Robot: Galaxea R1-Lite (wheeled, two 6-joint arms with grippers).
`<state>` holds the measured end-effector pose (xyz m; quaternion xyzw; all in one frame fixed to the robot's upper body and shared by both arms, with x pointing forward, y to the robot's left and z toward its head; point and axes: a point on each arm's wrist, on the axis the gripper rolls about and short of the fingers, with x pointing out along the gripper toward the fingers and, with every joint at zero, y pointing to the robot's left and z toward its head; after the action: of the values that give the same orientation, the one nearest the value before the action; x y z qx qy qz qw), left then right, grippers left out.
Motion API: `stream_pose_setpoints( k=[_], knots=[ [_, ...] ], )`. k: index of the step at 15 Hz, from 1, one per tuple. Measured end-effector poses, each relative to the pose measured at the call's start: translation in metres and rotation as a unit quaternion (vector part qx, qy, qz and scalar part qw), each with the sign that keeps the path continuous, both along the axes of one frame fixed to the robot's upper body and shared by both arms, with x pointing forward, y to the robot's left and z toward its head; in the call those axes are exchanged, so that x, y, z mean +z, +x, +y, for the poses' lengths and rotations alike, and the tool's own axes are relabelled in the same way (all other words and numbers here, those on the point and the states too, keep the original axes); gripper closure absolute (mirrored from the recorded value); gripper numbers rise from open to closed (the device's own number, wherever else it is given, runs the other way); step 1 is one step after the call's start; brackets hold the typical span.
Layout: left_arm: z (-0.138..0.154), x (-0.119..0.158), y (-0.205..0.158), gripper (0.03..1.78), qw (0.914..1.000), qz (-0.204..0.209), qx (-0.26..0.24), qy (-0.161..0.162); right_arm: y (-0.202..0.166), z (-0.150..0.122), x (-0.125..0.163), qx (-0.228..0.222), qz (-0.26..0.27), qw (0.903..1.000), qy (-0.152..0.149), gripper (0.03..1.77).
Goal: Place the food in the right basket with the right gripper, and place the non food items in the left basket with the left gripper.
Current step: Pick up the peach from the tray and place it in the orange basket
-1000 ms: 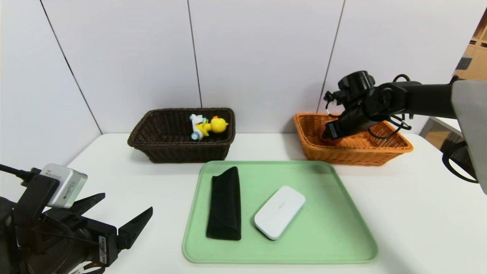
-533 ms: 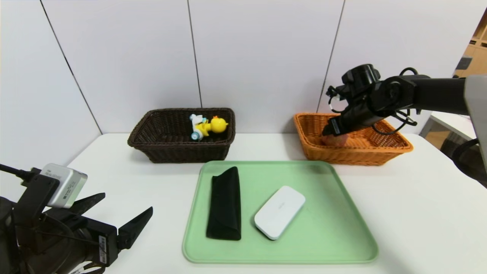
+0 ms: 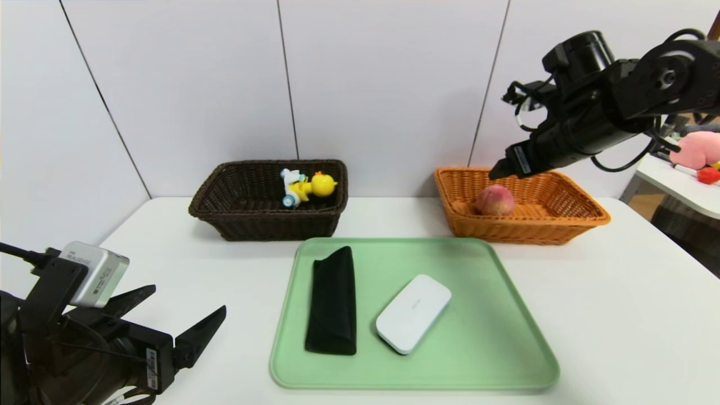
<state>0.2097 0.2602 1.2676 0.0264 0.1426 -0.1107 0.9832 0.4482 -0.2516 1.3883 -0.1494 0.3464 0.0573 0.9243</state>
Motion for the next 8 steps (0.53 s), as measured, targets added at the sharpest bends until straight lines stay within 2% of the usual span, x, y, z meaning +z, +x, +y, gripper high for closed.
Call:
stream_pose_setpoints(
  k=[3,8],
  knots=[
    [0.0,0.0,0.0,0.12,1.0,-0.001,0.0,0.0,-0.04,0.008,0.025,0.025,-0.013,0.9996,0.007,0.12],
    [0.001,0.0,-0.001,0.12,1.0,-0.001,0.0,-0.001,-0.098,0.011,0.032,0.053,-0.005,0.9985,0.016,0.11]
  ],
)
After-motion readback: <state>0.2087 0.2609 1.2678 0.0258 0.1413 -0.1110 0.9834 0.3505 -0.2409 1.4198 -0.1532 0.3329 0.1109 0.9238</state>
